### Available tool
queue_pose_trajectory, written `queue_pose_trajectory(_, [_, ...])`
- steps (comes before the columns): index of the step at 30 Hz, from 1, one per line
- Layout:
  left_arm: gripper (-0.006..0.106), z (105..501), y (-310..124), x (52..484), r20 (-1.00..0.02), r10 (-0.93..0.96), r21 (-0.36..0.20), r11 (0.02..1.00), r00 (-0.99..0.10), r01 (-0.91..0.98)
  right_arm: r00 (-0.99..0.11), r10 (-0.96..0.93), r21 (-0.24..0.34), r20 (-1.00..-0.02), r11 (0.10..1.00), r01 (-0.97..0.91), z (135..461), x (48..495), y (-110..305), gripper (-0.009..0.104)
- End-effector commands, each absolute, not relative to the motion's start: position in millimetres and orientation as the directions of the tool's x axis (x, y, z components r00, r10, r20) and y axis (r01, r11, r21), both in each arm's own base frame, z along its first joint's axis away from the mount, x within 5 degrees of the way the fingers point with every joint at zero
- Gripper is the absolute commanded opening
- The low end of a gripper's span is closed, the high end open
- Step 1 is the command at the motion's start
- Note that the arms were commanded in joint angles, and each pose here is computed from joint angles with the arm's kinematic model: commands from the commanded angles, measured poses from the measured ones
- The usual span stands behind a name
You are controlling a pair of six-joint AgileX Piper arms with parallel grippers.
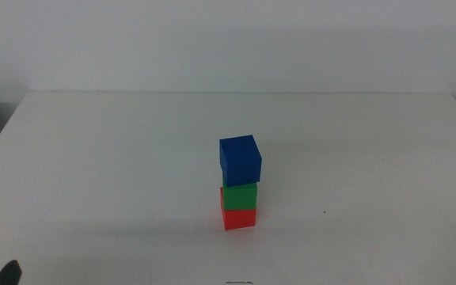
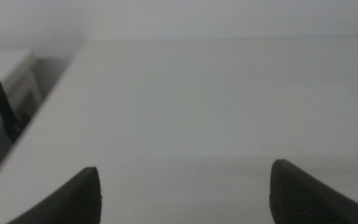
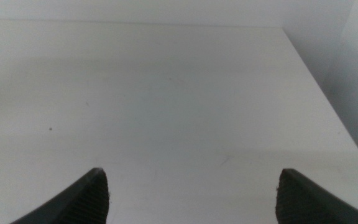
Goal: Stack red cubes first, then green, then blue cubes in a specific spot.
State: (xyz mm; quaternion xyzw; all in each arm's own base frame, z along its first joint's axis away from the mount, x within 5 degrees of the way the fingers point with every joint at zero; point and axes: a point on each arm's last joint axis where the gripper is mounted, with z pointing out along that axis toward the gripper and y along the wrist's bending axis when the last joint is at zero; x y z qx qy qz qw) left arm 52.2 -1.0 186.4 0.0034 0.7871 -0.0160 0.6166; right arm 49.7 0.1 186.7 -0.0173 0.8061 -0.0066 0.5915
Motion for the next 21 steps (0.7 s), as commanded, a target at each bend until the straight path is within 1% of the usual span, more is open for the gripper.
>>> queue_pose_trajectory(1, [0.091, 200, -3, 51, -0.989, -0.086, -0.091, 0.995, -0.12, 0.04, -0.174, -0.051, -0.049, -0.983, 0.999, -0.012, 203, 49, 0, 0.072])
queue_pose_trajectory(3, [0.091, 198, -3, 52, -0.986, -0.108, -0.114, 0.993, -0.127, 0.042, -0.171, -0.055, -0.054, -0.984, 0.998, -0.011, 203, 49, 0, 0.072])
queue_pose_trajectory(4, [0.091, 197, -3, 52, -0.986, -0.109, -0.116, 0.992, -0.129, 0.042, -0.171, -0.058, -0.057, -0.984, 0.998, -0.01, 203, 49, -1, 0.072])
queue_pose_trajectory(9, [0.091, 197, -3, 52, -0.986, -0.107, -0.113, 0.993, -0.126, 0.042, -0.172, -0.057, -0.056, -0.983, 0.998, -0.011, 203, 49, -1, 0.072])
queue_pose_trajectory(12, [0.091, 193, -3, 53, -0.987, -0.088, -0.094, 0.995, -0.132, 0.039, -0.172, -0.057, -0.056, -0.983, 0.998, -0.011, 203, 49, -1, 0.072])
queue_pose_trajectory(14, [0.091, 184, -3, 54, -0.985, -0.086, -0.093, 0.995, -0.153, 0.037, -0.172, -0.057, -0.056, -0.983, 0.998, -0.011, 203, 49, -1, 0.072])
queue_pose_trajectory(16, [0.091, 180, -3, 53, -0.976, -0.084, -0.092, 0.995, -0.203, 0.033, -0.172, -0.057, -0.056, -0.983, 0.998, -0.011, 203, 49, -1, 0.072])
queue_pose_trajectory(21, [0.091, 178, -3, 53, -0.972, -0.083, -0.092, 0.995, -0.22, 0.031, -0.172, -0.057, -0.056, -0.983, 0.998, -0.012, 203, 49, 0, 0.072])
